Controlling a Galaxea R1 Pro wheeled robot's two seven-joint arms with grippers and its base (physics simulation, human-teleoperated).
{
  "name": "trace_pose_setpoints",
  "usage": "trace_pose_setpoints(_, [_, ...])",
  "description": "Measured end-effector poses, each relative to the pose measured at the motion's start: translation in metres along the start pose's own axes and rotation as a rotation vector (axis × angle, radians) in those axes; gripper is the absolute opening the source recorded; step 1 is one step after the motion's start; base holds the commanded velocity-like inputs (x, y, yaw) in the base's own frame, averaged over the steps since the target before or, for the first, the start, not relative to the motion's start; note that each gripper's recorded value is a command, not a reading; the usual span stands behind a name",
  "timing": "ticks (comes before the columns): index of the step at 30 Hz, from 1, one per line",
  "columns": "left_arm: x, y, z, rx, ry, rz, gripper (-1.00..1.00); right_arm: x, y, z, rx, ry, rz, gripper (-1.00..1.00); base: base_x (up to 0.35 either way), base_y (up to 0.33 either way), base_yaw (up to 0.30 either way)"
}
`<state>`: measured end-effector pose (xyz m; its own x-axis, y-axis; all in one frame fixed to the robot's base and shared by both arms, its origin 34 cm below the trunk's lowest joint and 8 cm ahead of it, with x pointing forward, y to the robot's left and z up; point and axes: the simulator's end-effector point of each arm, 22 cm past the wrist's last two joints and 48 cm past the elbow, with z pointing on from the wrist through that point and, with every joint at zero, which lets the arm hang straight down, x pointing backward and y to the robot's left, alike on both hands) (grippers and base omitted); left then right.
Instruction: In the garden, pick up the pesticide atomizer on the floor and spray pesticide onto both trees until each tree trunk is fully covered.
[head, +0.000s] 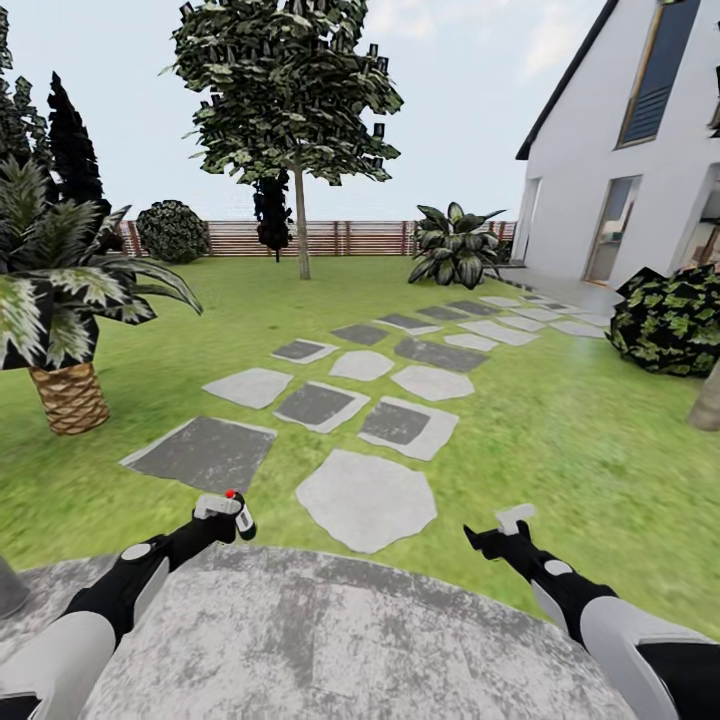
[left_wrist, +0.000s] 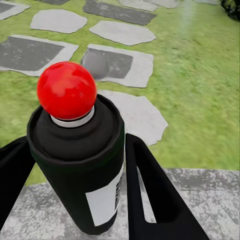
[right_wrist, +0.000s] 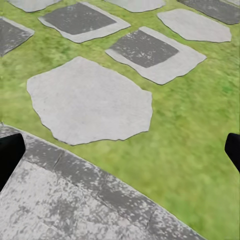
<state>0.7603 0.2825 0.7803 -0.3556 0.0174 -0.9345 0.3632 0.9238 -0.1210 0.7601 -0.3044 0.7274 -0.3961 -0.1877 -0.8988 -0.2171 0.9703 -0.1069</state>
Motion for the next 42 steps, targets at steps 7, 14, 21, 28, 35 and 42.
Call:
trace_pose_setpoints(7, [-0.004,-0.003,0.002,-0.008,-0.011,-0.009,-1.0,-0.011,0.023,0.007,0.026,-0.02,0.018,1.0,0.345,0.114,0.0])
trace_pose_setpoints(14, [-0.004,-0.006,0.003,-0.005,-0.013,-0.011,-1.0,-0.013,0.028,0.008,0.03,-0.024,0.021,1.0,0.345,0.114,0.0])
trace_pose_setpoints(21, [-0.004,-0.008,0.005,-0.007,-0.013,-0.014,-1.0,-0.01,0.027,0.008,0.033,-0.015,0.022,1.0,0.345,0.115,0.0])
trace_pose_setpoints(28, [-0.004,-0.01,0.006,-0.005,-0.014,-0.016,-1.0,-0.008,0.025,0.007,0.038,-0.011,0.022,1.0,0.345,0.116,0.0])
trace_pose_setpoints(35, [-0.004,-0.012,0.007,-0.003,-0.014,-0.017,-1.0,-0.007,0.025,0.007,0.039,-0.009,0.022,1.0,0.345,0.117,0.0])
trace_pose_setpoints(42, [-0.005,-0.015,0.008,0.002,-0.018,-0.018,-1.0,0.007,0.059,-0.018,-0.337,0.048,0.02,1.0,0.345,0.119,0.0])
